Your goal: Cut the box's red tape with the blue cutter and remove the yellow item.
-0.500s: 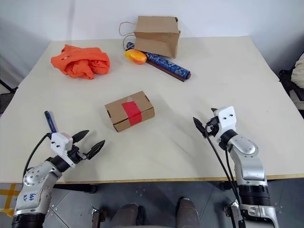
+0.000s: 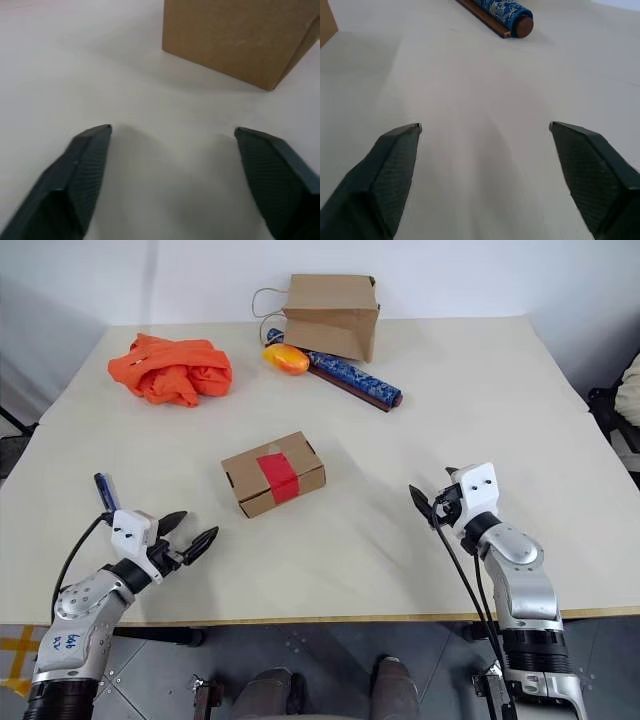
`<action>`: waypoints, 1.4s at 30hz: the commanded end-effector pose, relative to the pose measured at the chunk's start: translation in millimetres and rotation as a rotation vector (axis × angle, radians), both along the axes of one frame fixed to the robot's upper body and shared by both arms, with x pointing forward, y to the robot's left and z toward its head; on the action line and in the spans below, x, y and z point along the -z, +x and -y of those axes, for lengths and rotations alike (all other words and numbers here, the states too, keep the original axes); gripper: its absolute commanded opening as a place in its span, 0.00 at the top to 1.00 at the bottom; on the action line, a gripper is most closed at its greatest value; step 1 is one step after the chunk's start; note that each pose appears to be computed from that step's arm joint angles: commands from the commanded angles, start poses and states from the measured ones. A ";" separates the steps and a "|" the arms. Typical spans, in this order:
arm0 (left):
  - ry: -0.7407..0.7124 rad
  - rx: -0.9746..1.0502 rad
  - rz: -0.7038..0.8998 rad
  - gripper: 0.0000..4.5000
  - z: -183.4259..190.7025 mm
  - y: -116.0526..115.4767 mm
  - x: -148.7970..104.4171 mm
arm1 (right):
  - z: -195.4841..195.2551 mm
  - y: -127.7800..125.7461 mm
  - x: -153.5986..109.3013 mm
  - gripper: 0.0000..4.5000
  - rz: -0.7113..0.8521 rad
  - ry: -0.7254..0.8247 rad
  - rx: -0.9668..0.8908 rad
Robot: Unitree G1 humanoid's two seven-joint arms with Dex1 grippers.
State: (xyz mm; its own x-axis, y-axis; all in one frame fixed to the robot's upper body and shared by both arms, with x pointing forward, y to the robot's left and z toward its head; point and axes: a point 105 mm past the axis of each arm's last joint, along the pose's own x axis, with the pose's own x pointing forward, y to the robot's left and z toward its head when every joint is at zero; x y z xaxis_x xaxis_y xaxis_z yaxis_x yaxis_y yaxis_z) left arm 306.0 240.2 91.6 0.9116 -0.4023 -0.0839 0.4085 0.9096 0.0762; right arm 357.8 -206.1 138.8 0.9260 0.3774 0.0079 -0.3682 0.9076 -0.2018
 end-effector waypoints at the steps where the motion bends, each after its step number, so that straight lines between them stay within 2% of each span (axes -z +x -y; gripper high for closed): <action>1: -0.012 -0.001 0.057 0.28 -1.9 6.8 -15.4 | -12.0 1.8 -21.3 0.17 0.058 0.010 -0.047; 2: -0.012 0.001 0.062 0.34 -1.4 8.0 -16.7 | -13.0 2.3 -22.5 0.19 0.061 0.010 -0.053; 6: -0.008 0.022 0.094 0.61 0.8 12.2 -23.3 | -20.4 8.5 -26.0 0.50 0.057 0.012 -0.085; 8: -0.008 0.028 0.102 0.73 0.9 13.1 -24.7 | -23.5 10.7 -28.0 0.62 0.061 0.009 -0.099; 9: -0.006 0.030 0.109 0.77 0.8 14.4 -26.2 | -25.5 12.9 -29.7 0.64 0.063 0.009 -0.106; 13: -0.004 0.043 0.133 0.99 2.8 22.0 -30.4 | -40.4 21.6 -31.1 0.85 0.067 0.013 -0.157; 14: -0.004 0.051 0.135 1.00 4.3 24.1 -30.7 | -45.8 24.1 -30.9 0.90 0.066 0.012 -0.176; 16: -0.001 0.064 0.138 1.00 6.7 27.8 -30.9 | -53.0 29.2 -31.0 0.91 0.067 0.011 -0.197; 17: 0.004 0.078 0.133 1.00 10.2 33.1 -30.3 | -64.0 37.9 -30.6 0.98 0.053 0.014 -0.217; 18: 0.010 0.089 0.122 1.00 13.2 38.0 -28.6 | -75.2 45.7 -29.7 1.00 0.035 0.010 -0.235; 23: 0.030 0.173 0.098 1.00 31.3 52.1 -23.8 | -118.8 71.8 -32.0 1.00 0.002 -0.003 -0.289; 26: 0.015 0.219 0.119 1.00 46.2 61.2 -29.8 | -155.2 74.5 -41.0 1.00 0.018 0.012 -0.376; 30: 0.005 0.270 0.125 1.00 59.2 62.5 -31.2 | -179.3 61.8 -46.5 1.00 0.021 0.010 -0.513; 33: 0.003 0.289 0.125 1.00 64.7 62.4 -30.4 | -183.5 37.6 -45.5 1.00 -0.003 -0.019 -0.658; 39: -0.011 0.335 0.134 1.00 83.9 68.8 -33.2 | -168.0 -16.7 -31.4 1.00 -0.091 -0.138 -0.844; 42: -0.021 0.357 0.145 1.00 92.4 71.4 -35.7 | -158.9 -32.6 -24.6 1.00 -0.136 -0.179 -0.866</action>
